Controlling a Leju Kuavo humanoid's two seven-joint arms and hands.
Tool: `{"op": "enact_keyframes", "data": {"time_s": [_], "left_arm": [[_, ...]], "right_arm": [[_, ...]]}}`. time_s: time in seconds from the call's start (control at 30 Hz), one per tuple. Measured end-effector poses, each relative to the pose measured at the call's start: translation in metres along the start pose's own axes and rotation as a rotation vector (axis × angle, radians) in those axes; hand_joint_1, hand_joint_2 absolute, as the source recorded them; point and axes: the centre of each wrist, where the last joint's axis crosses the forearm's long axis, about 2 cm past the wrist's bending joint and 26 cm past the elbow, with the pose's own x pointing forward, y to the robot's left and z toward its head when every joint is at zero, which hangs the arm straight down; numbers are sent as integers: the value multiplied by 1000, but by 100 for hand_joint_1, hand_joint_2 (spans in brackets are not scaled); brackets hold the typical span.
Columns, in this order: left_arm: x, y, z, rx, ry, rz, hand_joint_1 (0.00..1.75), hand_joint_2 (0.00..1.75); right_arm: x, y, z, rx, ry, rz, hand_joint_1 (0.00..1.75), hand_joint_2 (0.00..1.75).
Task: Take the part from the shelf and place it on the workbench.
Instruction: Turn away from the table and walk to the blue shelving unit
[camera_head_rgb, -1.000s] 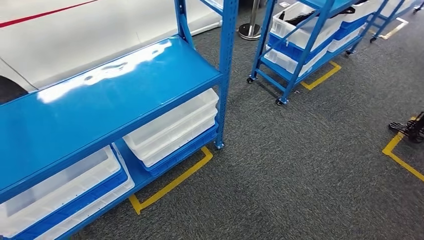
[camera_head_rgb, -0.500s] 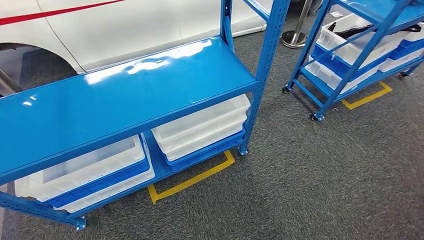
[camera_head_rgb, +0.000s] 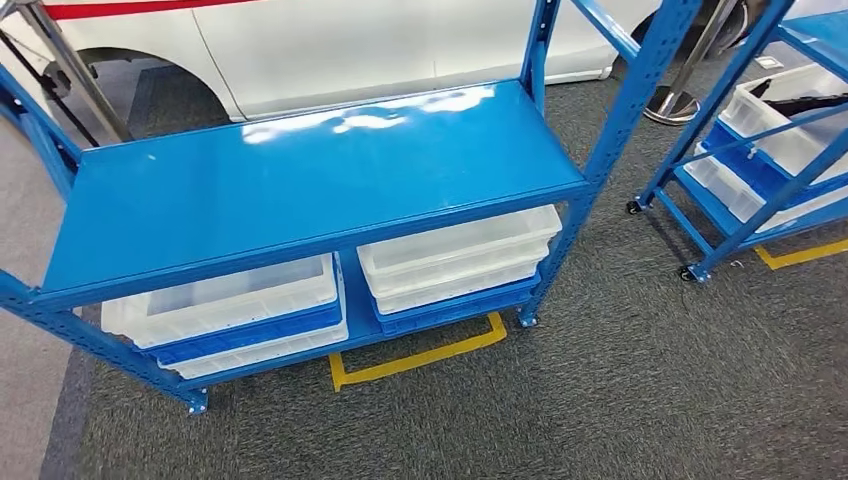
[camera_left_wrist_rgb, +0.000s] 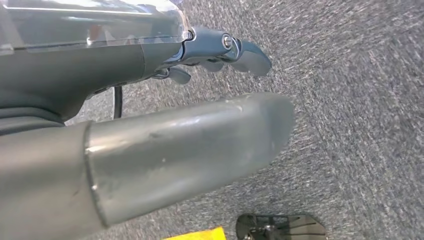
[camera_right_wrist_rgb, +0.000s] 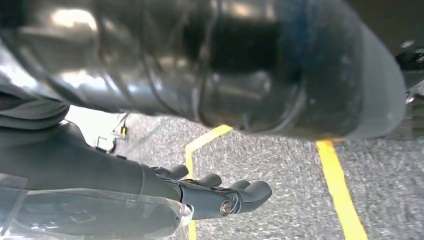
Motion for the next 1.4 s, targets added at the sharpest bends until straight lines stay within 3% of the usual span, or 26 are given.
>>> {"op": "enact_keyframes", "data": {"time_s": [1.4], "left_arm": [[-2, -2, 1, 2, 8, 15, 0, 0]], "right_arm": [[-1, -2, 0, -3, 2, -1, 0, 0]]}}
